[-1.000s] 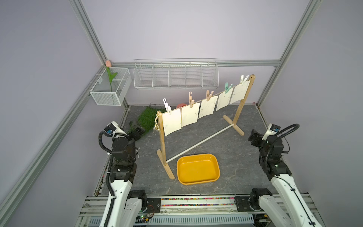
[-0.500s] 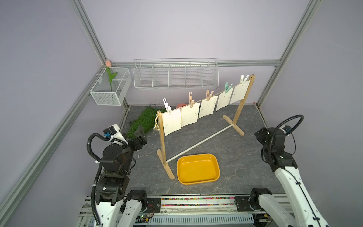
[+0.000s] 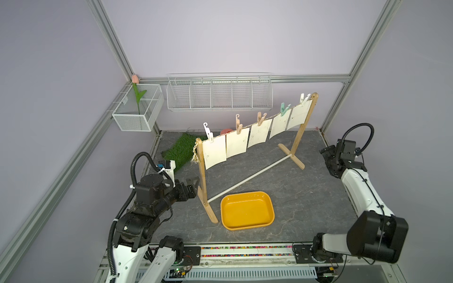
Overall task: Remove the postcards from the strings
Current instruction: Adjust the clothesline at the center of the board.
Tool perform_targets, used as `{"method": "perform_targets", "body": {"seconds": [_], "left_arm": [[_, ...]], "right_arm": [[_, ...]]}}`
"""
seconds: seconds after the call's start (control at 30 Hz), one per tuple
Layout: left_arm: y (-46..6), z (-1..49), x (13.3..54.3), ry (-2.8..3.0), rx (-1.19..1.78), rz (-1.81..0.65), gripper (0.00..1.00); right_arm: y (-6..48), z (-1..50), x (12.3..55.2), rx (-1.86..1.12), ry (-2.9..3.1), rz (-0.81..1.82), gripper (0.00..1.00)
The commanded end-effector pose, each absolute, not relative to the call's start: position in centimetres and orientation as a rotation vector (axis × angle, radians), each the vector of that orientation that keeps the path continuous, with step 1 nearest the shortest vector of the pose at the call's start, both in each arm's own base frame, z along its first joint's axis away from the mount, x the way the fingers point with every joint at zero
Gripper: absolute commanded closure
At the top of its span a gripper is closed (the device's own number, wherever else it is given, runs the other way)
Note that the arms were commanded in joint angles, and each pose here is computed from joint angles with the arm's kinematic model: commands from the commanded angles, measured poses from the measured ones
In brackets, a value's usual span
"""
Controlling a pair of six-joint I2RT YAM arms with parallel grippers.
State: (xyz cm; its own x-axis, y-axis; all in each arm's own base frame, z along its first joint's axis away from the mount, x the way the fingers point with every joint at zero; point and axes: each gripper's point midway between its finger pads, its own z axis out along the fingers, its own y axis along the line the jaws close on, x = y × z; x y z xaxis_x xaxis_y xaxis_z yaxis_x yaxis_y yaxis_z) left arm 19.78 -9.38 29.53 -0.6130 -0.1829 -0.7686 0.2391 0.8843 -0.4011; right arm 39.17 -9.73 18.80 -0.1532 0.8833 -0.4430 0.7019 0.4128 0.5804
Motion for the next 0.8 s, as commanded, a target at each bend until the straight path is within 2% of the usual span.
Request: {"method": "perform_targets", "body": {"seconds": [0.0, 0.4, 0.77], "left_arm": [[-11.3, 28.1, 17.2, 2.259, 0.185, -0.705, 0.01], [-15.6, 29.1, 14.6, 2.190, 0.292, -1.091, 0.01], [-17.6, 31.5, 17.5, 1.965, 0.194, -1.307, 0.00]], "right_arm": [[-9.3, 20.0, 41.8, 1.329, 1.869, 0.465, 0.11], [-7.6, 19.3, 50.4, 1.113, 1.915, 0.718, 0.11], [-4.2, 20.7, 54.4, 0.851, 1.910, 0.798, 0.11]]}}
